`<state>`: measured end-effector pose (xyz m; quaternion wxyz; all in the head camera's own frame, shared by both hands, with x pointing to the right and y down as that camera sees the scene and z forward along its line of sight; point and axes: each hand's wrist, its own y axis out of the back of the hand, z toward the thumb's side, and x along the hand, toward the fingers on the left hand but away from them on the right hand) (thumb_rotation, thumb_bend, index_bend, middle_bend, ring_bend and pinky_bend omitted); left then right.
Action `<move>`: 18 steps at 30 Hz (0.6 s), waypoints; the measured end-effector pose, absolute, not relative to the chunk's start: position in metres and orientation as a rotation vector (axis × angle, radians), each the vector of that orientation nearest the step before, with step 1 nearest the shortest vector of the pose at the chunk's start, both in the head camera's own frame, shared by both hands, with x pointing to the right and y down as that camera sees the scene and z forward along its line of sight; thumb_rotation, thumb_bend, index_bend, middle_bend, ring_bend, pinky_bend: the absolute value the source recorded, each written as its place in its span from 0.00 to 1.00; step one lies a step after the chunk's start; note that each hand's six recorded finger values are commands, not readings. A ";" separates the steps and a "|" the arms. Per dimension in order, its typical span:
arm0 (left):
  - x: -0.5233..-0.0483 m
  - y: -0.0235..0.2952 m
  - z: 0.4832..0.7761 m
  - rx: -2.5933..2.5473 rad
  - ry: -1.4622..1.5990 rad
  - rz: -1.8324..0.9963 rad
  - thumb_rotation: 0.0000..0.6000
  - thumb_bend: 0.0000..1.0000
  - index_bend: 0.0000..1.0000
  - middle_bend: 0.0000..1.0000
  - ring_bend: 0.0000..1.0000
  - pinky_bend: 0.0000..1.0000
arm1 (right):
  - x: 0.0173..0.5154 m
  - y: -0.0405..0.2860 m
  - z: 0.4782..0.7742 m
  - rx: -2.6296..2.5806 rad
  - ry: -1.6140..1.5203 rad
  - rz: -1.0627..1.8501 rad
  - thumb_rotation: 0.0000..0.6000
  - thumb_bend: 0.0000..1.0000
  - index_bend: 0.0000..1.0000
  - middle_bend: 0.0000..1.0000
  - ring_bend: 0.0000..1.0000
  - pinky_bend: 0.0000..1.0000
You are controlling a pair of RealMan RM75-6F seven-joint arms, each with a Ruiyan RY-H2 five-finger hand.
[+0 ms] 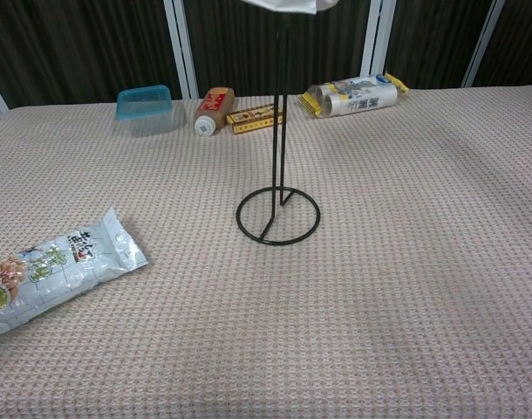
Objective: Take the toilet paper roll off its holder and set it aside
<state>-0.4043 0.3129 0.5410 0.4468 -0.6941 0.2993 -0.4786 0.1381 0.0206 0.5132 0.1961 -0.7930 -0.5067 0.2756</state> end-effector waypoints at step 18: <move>-0.407 0.312 0.542 -1.730 0.751 -1.194 1.00 0.39 0.30 0.27 0.17 0.30 | 0.253 0.056 0.510 -1.980 -1.478 1.032 1.00 0.17 0.69 0.52 0.49 0.50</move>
